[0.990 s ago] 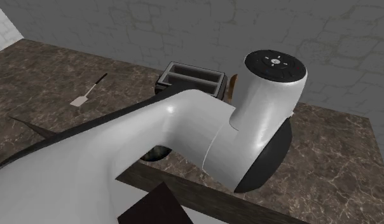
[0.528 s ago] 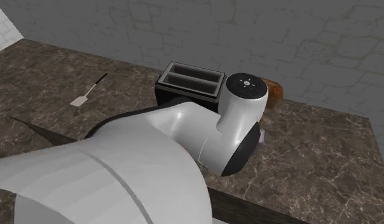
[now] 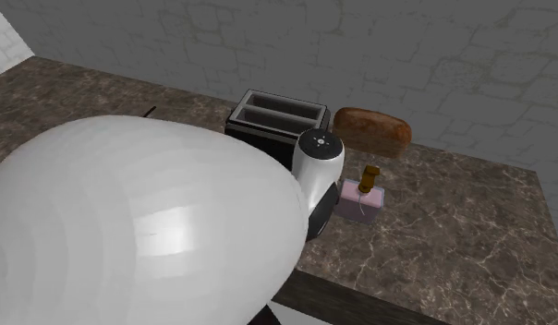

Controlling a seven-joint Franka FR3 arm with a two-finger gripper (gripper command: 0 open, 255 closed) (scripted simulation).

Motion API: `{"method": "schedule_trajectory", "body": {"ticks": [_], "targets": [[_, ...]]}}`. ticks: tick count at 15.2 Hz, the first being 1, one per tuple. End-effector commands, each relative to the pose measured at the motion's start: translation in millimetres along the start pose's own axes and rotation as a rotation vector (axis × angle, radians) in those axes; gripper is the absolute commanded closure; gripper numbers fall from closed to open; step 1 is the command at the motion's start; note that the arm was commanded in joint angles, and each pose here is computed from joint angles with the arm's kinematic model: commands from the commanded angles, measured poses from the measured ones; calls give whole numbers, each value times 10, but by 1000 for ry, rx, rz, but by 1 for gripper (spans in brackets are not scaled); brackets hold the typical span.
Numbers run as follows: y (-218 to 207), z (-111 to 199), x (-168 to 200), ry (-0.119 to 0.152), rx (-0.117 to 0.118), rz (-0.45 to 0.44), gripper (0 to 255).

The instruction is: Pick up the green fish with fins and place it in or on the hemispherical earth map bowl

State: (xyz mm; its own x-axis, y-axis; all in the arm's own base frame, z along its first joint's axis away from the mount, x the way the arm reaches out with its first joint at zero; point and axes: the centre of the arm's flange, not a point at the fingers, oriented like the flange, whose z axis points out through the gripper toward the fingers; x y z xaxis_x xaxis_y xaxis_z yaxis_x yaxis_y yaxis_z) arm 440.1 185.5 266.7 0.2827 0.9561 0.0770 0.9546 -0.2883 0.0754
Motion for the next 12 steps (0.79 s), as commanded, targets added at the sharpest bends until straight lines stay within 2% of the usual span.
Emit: {"method": "schedule_trajectory", "body": {"ticks": [1, 5, 12], "targets": [[-51, 190, 115, 7, 8, -74, 0], [-182, 552, 313, 16, 23, -194, 0], [-191, 952, 319, 16, 23, -194, 0]]}}
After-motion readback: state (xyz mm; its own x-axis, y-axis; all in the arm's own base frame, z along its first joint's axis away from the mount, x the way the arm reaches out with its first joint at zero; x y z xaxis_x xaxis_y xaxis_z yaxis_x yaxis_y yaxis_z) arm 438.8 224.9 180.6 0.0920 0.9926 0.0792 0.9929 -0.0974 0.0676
